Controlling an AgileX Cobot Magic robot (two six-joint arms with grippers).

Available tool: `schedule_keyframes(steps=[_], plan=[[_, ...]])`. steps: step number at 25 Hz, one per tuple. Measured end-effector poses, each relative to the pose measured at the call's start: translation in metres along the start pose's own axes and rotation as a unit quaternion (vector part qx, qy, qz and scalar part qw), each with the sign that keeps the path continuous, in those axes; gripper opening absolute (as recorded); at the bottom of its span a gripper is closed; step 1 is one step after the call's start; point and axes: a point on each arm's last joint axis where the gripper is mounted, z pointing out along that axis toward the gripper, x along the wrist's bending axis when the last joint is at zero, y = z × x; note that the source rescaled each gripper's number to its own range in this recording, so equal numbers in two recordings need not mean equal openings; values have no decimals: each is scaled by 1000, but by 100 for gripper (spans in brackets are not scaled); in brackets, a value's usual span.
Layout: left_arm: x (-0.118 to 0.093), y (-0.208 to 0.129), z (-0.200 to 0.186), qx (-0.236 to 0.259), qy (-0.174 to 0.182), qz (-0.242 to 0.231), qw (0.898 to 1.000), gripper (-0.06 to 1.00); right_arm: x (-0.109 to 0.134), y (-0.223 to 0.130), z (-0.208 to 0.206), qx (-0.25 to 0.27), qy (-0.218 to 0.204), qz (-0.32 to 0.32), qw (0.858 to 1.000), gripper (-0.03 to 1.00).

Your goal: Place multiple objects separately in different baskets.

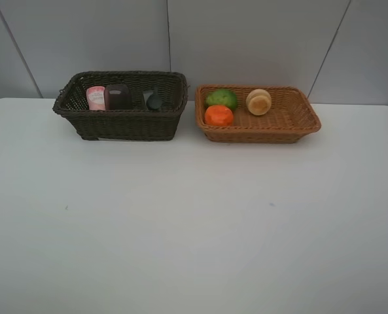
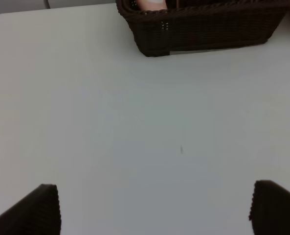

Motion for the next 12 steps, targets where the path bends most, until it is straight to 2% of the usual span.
schedule_keyframes(steps=[12], plan=[[0,0,0,0,0,1,1000,100,0,0,0,0,0,0,1000,98]])
